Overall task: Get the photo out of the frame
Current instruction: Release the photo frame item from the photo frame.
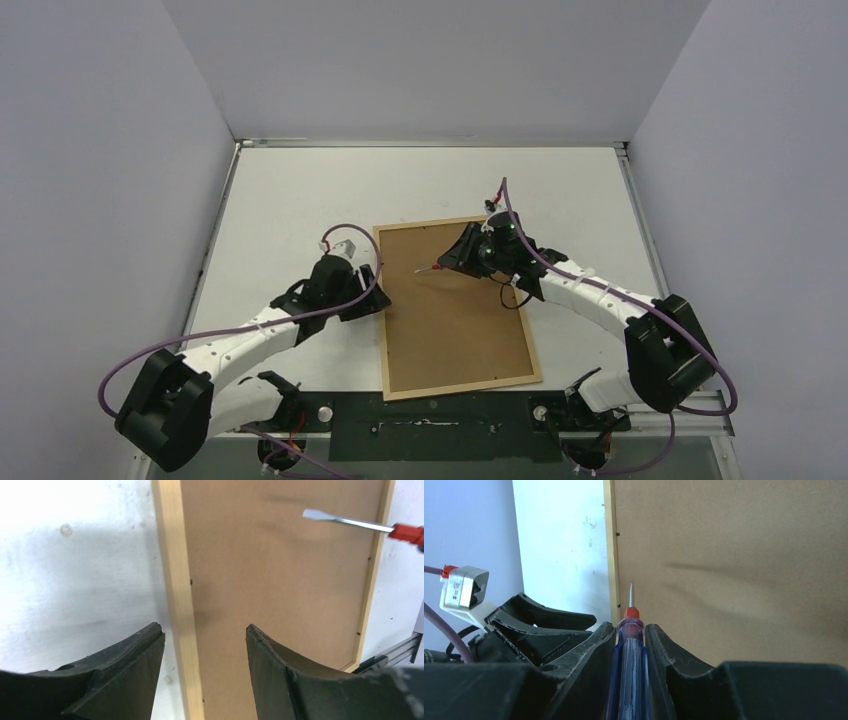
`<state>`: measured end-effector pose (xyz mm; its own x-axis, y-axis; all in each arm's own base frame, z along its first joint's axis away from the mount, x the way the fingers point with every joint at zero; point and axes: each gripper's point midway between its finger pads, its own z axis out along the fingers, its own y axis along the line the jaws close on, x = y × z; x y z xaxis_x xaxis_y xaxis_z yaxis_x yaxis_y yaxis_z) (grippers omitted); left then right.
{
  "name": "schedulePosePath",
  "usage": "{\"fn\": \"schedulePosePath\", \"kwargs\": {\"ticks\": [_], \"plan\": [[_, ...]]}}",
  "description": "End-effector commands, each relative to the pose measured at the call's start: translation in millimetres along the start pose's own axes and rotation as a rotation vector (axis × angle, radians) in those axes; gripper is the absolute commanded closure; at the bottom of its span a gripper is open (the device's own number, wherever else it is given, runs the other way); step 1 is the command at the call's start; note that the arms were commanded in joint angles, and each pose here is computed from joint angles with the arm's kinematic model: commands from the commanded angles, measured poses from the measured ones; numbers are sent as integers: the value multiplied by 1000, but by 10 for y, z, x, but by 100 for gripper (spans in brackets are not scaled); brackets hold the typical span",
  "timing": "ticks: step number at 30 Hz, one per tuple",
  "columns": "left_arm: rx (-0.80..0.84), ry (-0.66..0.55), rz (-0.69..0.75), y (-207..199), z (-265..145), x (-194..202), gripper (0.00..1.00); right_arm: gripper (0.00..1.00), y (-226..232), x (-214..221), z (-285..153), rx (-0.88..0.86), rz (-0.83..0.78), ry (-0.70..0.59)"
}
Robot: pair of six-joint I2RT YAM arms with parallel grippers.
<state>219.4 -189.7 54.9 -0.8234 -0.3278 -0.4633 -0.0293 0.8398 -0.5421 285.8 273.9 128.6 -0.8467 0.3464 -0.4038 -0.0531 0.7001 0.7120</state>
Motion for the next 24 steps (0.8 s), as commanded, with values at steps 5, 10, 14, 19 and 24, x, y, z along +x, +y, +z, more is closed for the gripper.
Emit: {"fn": "schedulePosePath", "kwargs": {"ticks": [5,10,14,19,24], "plan": [[-82,6,6,-121,104,-320,41,100,184,-122,-8,-83,3,-43],[-132,37,3,-50,205,-312,42,100,220,-148,35,-92,-9,-36],[-138,44,6,-22,310,-296,43,100,252,-177,88,-101,-14,-30],[-161,12,-10,11,462,-404,43,100,253,-205,108,-102,-20,-31],[-165,3,-32,51,531,-462,44,100,227,-187,152,-106,-12,-23]]}}
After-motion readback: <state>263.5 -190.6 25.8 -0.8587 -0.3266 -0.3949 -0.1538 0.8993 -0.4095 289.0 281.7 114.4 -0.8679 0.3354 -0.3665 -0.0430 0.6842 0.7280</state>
